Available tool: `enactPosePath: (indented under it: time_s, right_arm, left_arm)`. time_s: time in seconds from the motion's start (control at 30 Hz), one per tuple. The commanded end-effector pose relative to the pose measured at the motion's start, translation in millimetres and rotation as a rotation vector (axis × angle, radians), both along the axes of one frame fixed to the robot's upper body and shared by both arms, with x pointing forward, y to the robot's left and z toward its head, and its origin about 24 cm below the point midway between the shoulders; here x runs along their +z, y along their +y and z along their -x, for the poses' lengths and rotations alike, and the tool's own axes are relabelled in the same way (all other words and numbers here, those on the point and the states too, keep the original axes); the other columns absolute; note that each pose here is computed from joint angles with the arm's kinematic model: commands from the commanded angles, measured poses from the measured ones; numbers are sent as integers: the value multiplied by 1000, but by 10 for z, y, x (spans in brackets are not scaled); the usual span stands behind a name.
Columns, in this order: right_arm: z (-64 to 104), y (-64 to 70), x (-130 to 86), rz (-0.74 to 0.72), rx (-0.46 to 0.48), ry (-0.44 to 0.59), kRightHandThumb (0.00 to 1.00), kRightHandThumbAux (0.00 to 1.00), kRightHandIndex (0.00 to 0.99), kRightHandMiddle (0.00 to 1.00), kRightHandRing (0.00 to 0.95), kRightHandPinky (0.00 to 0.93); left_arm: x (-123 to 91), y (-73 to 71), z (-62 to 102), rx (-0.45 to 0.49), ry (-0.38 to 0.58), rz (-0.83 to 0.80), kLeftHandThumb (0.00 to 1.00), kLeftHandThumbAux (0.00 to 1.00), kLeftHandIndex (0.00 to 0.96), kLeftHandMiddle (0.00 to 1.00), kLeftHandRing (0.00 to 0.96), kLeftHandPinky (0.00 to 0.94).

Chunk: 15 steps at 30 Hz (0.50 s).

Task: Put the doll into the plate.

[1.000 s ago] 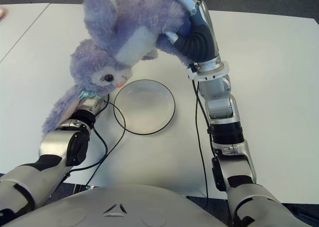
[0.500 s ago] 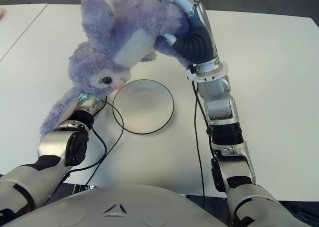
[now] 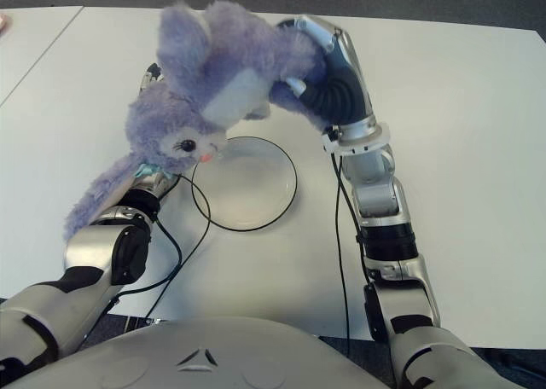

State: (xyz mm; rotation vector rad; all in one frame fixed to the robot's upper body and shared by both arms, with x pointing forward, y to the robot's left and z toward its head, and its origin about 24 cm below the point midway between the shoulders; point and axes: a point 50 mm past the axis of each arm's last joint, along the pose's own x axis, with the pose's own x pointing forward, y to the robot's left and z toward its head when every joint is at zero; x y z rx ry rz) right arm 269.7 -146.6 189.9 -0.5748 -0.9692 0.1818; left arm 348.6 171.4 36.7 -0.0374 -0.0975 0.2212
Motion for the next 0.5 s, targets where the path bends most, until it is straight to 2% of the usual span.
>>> enactPosePath:
  time_s: [0.03, 0.17, 0.27, 0.3, 0.37, 0.5]
  right_arm:
    - [36, -160, -355, 5, -31, 125, 696, 728, 437, 882, 884, 869]
    - [40, -268, -706, 66, -61, 257, 693, 729, 437, 889, 888, 877]
    - [138, -383, -1042, 126, -88, 426, 691, 729, 437, 893, 890, 880]
    - [180, -422, -1192, 150, -94, 515, 690, 729, 436, 894, 891, 881]
    - [240, -462, -1367, 174, -97, 622, 689, 728, 437, 896, 891, 881]
    - [313, -469, -1503, 193, -97, 706, 689, 728, 437, 901, 895, 886]
  left_arm:
    - [-1202, 174, 965, 86, 528, 23, 0, 555, 27, 57, 58, 60]
    - [-1214, 133, 960, 63, 543, 22, 0, 559, 34, 58, 59, 64]
    - [-1233, 61, 965, 33, 557, 21, 0, 561, 34, 57, 60, 69]
    - [-1247, 25, 972, 19, 568, 24, 0, 563, 33, 57, 60, 71]
    - [-1261, -9, 978, 3, 579, 27, 0, 566, 29, 58, 61, 73]
    - [-1258, -9, 973, -6, 579, 15, 0, 570, 26, 60, 66, 84]
